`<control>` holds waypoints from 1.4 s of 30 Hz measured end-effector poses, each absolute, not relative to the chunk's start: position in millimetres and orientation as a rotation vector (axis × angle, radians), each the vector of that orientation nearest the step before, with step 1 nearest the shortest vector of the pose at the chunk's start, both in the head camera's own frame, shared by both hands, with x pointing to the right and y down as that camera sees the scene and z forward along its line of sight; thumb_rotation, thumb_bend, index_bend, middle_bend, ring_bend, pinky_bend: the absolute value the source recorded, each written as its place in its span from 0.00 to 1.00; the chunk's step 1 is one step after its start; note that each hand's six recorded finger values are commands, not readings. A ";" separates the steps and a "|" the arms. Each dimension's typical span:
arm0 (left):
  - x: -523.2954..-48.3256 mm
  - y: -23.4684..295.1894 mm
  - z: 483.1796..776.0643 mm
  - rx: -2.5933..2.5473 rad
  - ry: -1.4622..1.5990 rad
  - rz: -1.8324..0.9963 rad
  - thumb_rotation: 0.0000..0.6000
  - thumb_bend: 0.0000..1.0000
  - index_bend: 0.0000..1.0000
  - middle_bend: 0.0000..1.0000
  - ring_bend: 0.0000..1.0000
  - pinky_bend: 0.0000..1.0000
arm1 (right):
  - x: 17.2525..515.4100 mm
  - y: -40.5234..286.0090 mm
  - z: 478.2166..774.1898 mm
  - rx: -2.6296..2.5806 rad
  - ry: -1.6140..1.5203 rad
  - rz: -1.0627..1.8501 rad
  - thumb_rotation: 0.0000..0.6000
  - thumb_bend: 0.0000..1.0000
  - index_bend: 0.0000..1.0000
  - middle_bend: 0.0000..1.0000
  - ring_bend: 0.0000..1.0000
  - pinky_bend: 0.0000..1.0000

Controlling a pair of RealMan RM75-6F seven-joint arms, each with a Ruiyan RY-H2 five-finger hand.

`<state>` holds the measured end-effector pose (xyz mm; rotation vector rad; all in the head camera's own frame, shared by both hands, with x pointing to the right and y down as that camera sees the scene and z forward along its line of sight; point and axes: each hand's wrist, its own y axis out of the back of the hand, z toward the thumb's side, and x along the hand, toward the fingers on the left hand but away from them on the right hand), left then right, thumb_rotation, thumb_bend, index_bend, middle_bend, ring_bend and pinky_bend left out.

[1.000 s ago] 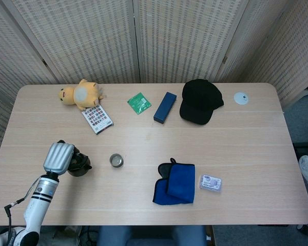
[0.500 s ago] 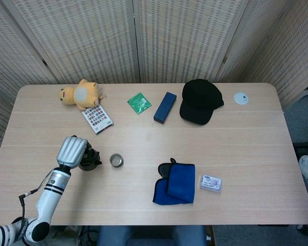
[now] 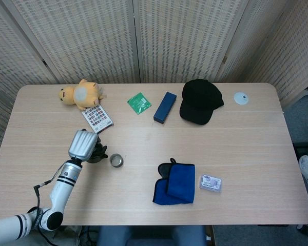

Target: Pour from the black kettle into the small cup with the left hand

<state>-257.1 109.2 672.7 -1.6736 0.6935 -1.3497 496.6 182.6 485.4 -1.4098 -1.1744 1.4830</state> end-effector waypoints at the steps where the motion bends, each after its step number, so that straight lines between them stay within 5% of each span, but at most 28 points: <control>1: -256.0 108.8 673.7 -1.670 0.690 -1.348 0.79 0.36 1.00 1.00 1.00 0.52 | 497.1 182.9 485.4 -1.409 -1.175 1.485 1.00 0.11 0.02 0.09 0.00 0.00; 16: -243.2 110.1 684.9 -1.603 0.629 -1.322 0.70 0.36 1.00 1.00 1.00 0.52 | 498.7 184.6 483.6 -1.402 -1.180 1.491 1.00 0.11 0.02 0.09 0.00 0.00; 24: -232.4 111.8 683.5 -1.570 0.604 -1.288 0.71 0.36 1.00 1.00 1.00 0.52 | 499.9 185.8 482.4 -1.396 -1.183 1.495 1.00 0.11 0.02 0.09 0.00 0.00; 30: -225.4 114.2 680.7 -1.534 0.575 -1.255 0.82 0.36 1.00 1.00 1.00 0.52 | 500.9 186.8 481.9 -1.395 -1.187 1.496 1.00 0.11 0.02 0.09 0.00 0.00; 42: -212.5 121.5 681.7 -1.487 0.520 -1.208 0.81 0.36 1.00 1.00 1.00 0.52 | 503.5 188.5 481.5 -1.390 -1.192 1.501 1.00 0.11 0.02 0.09 0.00 0.00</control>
